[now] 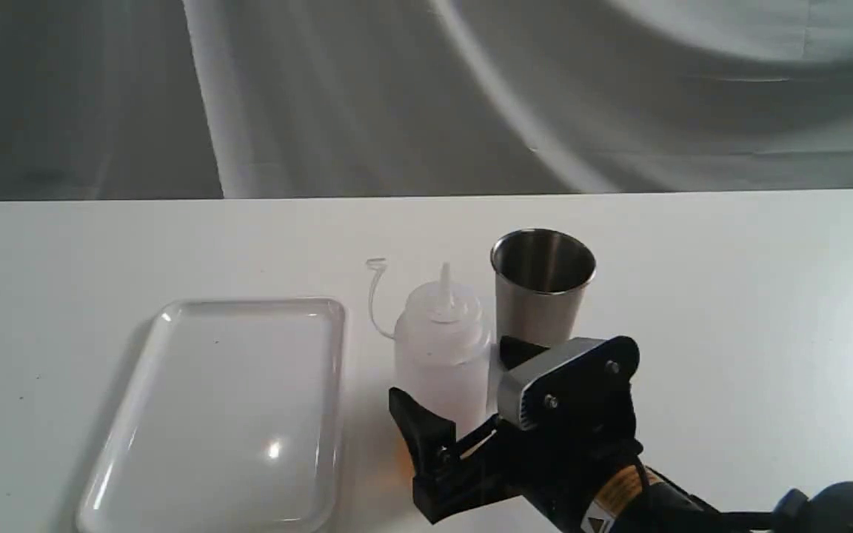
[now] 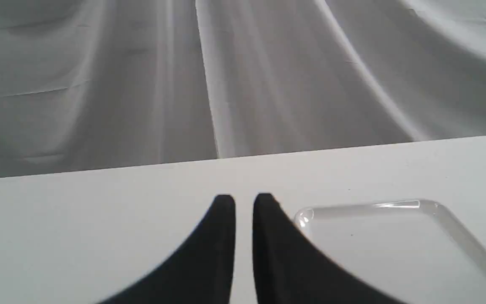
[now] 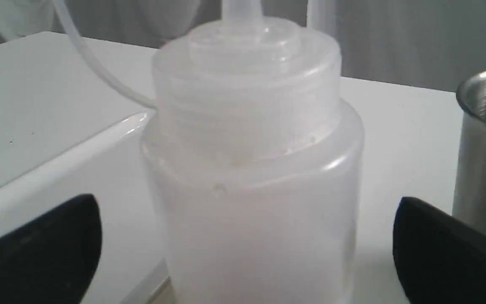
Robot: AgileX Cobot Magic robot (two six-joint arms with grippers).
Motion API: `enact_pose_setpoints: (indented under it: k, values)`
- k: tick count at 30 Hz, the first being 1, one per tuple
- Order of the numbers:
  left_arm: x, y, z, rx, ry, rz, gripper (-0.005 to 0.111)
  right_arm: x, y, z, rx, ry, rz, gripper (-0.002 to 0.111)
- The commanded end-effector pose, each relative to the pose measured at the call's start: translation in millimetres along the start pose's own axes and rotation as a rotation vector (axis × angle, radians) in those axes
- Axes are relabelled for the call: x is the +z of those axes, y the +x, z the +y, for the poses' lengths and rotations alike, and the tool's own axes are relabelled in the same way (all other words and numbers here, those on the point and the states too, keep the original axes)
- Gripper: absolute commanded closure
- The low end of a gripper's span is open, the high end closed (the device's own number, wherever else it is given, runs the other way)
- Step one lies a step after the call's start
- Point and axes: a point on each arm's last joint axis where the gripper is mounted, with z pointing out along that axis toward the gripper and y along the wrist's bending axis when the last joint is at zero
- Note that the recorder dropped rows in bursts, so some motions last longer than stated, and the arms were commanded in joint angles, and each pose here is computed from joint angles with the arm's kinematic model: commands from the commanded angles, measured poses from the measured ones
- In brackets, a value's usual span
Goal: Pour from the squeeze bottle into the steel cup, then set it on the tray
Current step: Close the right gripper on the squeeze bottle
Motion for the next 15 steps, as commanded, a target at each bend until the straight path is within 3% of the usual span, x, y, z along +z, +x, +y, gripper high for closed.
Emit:
enact_pose_setpoints:
  k: [1, 15]
  values:
    - [0, 1, -0.4, -0.004, 0.005, -0.002, 0.098, 1, 0, 0, 0.029, 0.001, 0.006, 0.016]
    - [0, 1, -0.4, -0.002, 0.005, -0.002, 0.098, 21, -4, 2, 0.045, 0.011, 0.079, 0.016]
